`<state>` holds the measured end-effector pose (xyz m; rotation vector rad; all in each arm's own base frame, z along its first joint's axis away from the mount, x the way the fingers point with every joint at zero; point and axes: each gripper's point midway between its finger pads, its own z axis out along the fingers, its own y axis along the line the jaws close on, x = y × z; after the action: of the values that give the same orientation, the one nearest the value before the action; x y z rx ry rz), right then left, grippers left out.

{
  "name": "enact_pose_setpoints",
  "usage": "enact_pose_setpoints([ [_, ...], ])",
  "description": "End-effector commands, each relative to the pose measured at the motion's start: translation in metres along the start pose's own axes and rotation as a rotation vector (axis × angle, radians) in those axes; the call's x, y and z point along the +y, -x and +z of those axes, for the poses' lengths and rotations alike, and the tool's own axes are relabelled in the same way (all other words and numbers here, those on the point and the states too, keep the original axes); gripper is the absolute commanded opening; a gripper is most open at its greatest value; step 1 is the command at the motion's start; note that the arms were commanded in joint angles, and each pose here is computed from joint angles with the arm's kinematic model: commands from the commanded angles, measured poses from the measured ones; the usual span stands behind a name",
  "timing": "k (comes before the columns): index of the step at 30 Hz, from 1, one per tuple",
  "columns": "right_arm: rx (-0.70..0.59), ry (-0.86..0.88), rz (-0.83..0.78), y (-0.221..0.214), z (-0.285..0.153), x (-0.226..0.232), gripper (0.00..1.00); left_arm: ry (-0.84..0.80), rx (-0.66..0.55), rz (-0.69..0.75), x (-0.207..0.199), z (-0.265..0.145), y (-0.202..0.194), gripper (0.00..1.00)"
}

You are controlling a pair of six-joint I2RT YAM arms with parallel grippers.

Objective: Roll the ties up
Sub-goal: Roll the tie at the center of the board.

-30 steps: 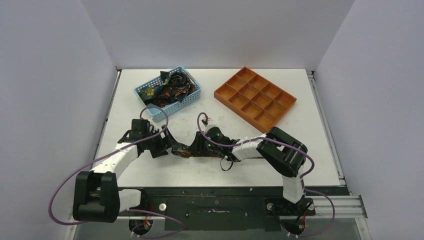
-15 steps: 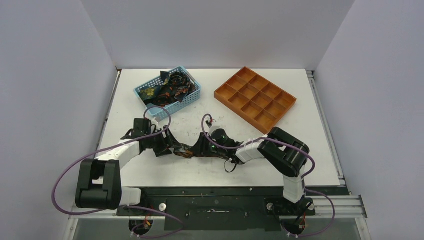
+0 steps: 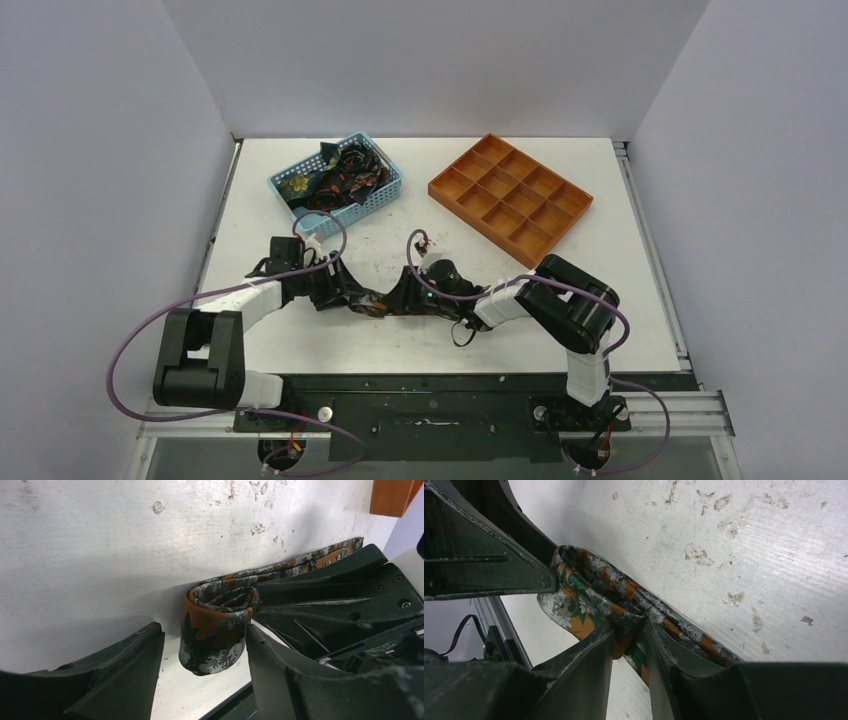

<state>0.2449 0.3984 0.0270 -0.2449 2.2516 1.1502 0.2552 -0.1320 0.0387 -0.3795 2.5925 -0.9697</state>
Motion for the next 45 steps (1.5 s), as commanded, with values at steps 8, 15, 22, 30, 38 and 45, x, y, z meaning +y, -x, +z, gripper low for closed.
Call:
enact_pose_setpoints([
  [8,0.116,-0.101,0.012,-0.037,-0.01,-0.034,0.31,-0.067,0.003,0.113,-0.017,0.006,-0.005,0.55],
  [15,0.11,-0.096,0.009,-0.033,-0.011,-0.031,0.31,-0.08,0.007,0.13,-0.023,0.006,-0.01,0.27],
  [22,0.104,-0.086,-0.001,-0.027,-0.01,-0.019,0.33,-0.092,0.005,0.158,-0.03,0.004,-0.015,0.0],
  [30,0.011,-0.21,-0.06,0.006,-0.047,-0.018,0.56,0.061,-0.095,0.176,-0.021,-0.013,-0.002,0.0],
  [38,-0.096,-0.344,-0.119,0.022,-0.099,-0.035,0.56,0.294,-0.143,0.242,-0.012,-0.031,0.015,0.0],
  [45,-0.102,-0.374,-0.114,-0.002,-0.124,-0.051,0.54,0.552,-0.131,0.324,-0.009,-0.042,0.021,0.0],
])
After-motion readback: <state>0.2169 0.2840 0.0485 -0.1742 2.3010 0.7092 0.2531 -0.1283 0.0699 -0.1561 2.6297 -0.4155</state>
